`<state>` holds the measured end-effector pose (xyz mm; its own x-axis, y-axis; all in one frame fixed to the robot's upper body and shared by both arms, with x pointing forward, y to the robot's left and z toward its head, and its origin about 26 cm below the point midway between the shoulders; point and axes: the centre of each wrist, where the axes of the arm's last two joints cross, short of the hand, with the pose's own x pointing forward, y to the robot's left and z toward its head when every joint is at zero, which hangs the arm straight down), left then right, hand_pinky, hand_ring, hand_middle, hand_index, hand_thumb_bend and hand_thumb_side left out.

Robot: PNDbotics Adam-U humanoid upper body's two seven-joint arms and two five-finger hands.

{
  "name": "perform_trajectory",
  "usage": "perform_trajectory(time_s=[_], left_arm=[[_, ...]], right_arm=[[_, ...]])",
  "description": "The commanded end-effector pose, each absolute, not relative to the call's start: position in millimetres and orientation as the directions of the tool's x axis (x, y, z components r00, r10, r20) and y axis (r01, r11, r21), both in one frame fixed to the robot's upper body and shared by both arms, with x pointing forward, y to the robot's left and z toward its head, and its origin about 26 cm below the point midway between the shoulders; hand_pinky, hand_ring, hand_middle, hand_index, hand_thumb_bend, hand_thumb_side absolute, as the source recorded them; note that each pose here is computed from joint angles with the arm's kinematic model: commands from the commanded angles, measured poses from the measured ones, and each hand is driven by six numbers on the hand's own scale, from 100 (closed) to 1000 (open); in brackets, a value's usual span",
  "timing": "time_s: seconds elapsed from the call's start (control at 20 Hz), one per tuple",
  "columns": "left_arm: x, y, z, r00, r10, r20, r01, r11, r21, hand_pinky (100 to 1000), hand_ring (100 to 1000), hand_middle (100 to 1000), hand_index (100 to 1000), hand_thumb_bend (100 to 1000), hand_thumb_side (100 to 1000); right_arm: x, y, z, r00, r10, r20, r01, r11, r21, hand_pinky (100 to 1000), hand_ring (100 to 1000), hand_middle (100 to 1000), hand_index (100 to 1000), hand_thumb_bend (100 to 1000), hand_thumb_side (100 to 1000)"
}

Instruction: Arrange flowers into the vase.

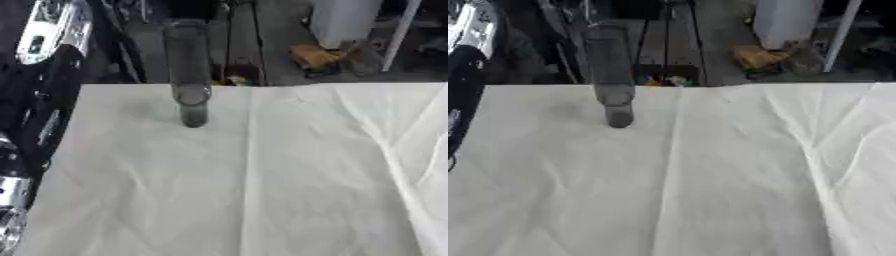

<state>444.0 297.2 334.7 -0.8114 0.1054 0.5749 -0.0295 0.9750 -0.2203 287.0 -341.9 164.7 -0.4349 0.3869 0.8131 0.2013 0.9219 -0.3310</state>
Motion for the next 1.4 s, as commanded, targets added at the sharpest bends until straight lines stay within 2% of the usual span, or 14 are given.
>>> perform_trajectory(time_s=[0.05, 0.6, 1.4], left_arm=[[441, 293, 351, -0.828, 0.129, 0.546, 0.009, 0.976, -0.216, 100, 100, 100, 100, 1000, 258], [452, 296, 345, -0.774, 0.168, 0.610, 0.009, 0.967, -0.255, 100, 100, 100, 100, 1000, 264], [473, 324, 314, -0.622, 0.116, 0.774, -0.164, 0.948, -0.273, 100, 100, 100, 100, 1000, 280]], right_arm=[[288, -344, 175, -0.458, 0.400, 0.794, 0.198, 0.916, -0.348, 803, 765, 685, 853, 100, 857], [290, -342, 176, -0.459, 0.397, 0.795, 0.190, 0.918, -0.349, 803, 765, 685, 852, 100, 861], [292, -342, 175, -0.453, 0.397, 0.799, 0.182, 0.918, -0.353, 803, 765, 681, 852, 100, 867]])
